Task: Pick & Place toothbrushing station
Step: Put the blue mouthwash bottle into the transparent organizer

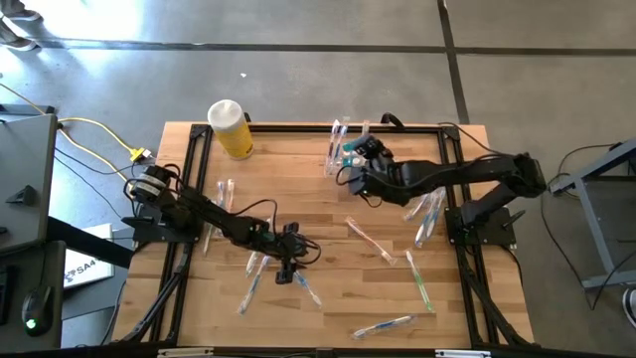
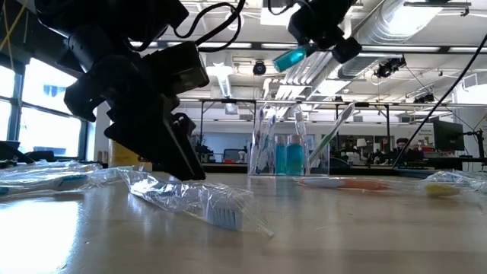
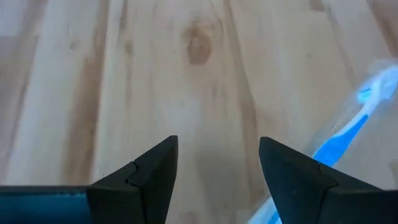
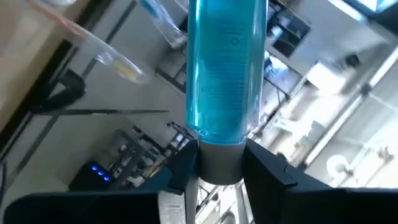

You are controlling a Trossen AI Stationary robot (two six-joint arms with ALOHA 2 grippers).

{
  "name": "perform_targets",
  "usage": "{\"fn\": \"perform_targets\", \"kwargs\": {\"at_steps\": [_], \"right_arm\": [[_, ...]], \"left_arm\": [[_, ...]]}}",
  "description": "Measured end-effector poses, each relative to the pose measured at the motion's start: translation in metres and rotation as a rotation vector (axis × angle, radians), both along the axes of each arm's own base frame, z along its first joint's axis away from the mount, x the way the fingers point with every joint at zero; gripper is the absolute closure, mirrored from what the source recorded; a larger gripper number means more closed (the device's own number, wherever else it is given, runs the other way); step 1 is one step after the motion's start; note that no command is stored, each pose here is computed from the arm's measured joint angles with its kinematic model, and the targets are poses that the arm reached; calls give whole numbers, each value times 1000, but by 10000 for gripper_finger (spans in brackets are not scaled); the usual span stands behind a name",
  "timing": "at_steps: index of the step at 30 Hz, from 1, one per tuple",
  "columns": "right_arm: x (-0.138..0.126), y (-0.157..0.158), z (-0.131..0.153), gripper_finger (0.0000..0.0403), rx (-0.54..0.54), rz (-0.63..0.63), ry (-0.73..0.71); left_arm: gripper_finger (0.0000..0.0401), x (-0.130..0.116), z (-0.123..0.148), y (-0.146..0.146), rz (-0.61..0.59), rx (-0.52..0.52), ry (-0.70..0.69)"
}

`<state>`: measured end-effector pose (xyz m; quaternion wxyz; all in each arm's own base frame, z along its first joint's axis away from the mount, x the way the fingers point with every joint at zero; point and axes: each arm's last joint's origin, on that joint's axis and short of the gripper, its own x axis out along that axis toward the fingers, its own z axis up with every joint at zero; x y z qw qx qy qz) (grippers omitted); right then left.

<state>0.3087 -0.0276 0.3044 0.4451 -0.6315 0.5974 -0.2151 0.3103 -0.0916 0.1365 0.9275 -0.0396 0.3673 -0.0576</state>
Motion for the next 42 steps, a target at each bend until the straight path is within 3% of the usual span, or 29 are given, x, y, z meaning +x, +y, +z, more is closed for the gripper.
{"fn": "perform_targets", "kwargs": {"at_steps": [9, 15, 19, 26, 36, 42], "right_arm": [[19, -12, -6, 314, 31, 126, 126], [32, -18, -14, 314, 32, 197, 198], [39, -23, -28, 314, 44, 218, 271], [46, -29, -52, 314, 66, 200, 375], [36, -48, -60, 314, 125, 131, 429], [33, -66, -60, 314, 149, 98, 420]], "left_arm": [[183, -6, 14, 33, 26, 38, 67], [183, -17, 30, 42, -139, -6, 96], [183, -24, 43, 42, -223, 29, 68], [183, -28, 56, 45, -262, 78, 12], [183, -26, 57, 73, -228, 134, 4], [183, -26, 57, 90, -220, 107, -6]]}}
